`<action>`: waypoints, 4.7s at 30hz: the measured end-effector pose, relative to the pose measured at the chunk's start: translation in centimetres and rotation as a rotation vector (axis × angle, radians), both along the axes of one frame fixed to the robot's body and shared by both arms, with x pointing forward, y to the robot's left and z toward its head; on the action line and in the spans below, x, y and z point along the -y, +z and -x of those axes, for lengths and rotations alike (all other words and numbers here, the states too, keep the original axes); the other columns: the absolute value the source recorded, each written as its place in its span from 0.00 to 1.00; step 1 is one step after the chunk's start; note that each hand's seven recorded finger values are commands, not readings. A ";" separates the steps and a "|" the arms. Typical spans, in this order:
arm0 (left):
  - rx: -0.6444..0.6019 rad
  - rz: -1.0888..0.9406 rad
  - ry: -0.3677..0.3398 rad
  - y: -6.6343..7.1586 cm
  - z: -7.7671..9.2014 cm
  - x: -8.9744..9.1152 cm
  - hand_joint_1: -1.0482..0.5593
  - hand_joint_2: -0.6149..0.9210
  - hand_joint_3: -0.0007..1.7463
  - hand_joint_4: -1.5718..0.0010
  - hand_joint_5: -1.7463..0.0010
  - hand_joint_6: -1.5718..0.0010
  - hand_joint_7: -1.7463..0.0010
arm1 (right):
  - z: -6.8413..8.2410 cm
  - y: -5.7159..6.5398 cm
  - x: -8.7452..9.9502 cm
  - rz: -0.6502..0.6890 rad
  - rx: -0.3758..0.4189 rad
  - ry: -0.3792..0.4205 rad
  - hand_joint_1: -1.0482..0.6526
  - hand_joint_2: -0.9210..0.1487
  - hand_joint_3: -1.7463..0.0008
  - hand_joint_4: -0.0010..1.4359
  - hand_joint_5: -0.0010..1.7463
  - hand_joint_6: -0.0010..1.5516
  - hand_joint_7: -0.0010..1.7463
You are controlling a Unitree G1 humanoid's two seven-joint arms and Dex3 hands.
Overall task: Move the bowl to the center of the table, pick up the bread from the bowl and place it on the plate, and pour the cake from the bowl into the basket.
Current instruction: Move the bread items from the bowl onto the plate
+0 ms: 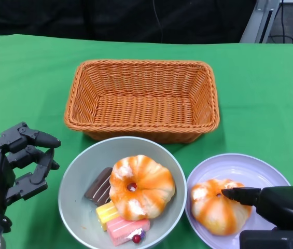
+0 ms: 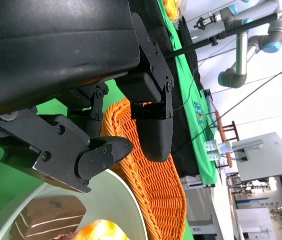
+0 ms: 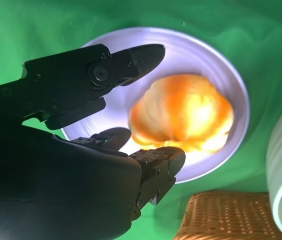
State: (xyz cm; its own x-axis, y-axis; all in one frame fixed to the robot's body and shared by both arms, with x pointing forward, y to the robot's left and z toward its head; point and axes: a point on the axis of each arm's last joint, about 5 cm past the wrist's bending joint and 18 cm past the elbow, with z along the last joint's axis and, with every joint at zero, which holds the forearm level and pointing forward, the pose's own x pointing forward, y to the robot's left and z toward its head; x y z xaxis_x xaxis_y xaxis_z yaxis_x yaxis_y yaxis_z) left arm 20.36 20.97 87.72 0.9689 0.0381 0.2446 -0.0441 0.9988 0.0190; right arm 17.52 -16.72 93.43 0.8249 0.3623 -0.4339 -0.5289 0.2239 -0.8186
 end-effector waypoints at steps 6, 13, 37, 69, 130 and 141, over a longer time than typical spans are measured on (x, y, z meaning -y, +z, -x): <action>0.001 0.000 0.000 0.0 0.0 0.0 0.61 0.77 0.51 0.51 0.19 0.48 0.39 | 0.1 0.7 0.0 0.010 -0.035 -0.001 0.13 0.00 0.96 0.14 0.01 0.10 0.00; 0.000 0.001 -0.001 0.0 0.0 0.0 0.63 0.78 0.50 0.51 0.19 0.48 0.39 | 0.5 3.0 0.5 -0.018 0.022 -0.026 0.16 0.00 0.93 0.22 0.04 0.14 0.02; -0.015 -0.029 -0.017 -0.2 -0.2 0.9 0.62 0.77 0.50 0.52 0.20 0.49 0.37 | 2.8 10.3 -5.2 -0.161 0.423 0.267 0.11 0.00 0.93 0.37 0.05 0.30 0.02; -0.020 -0.037 -0.027 0.4 -0.1 1.9 0.58 0.83 0.39 0.53 0.21 0.49 0.39 | -0.2 2.0 -13.9 0.328 0.656 0.544 0.36 0.05 1.00 0.45 0.03 0.48 0.01; -0.019 -0.029 -0.023 0.4 0.2 2.3 0.62 0.84 0.41 0.54 0.20 0.51 0.37 | -2.0 -1.3 -15.7 0.214 0.582 0.616 0.19 0.00 0.98 0.56 0.03 0.45 0.00; -0.017 -0.016 -0.017 0.4 0.3 2.2 0.61 0.79 0.47 0.53 0.21 0.50 0.37 | -2.1 -1.3 -17.0 0.300 0.566 0.651 0.34 0.03 1.00 0.64 0.05 0.43 0.00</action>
State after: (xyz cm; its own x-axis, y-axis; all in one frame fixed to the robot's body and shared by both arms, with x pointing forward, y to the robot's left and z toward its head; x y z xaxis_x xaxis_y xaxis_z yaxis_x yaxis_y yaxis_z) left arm 20.07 18.78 88.10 0.9733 0.0177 0.2287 -0.0265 0.9990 0.0354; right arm 19.60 0.33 92.09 0.6152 0.7680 -0.1777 0.0220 -0.2420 -0.9700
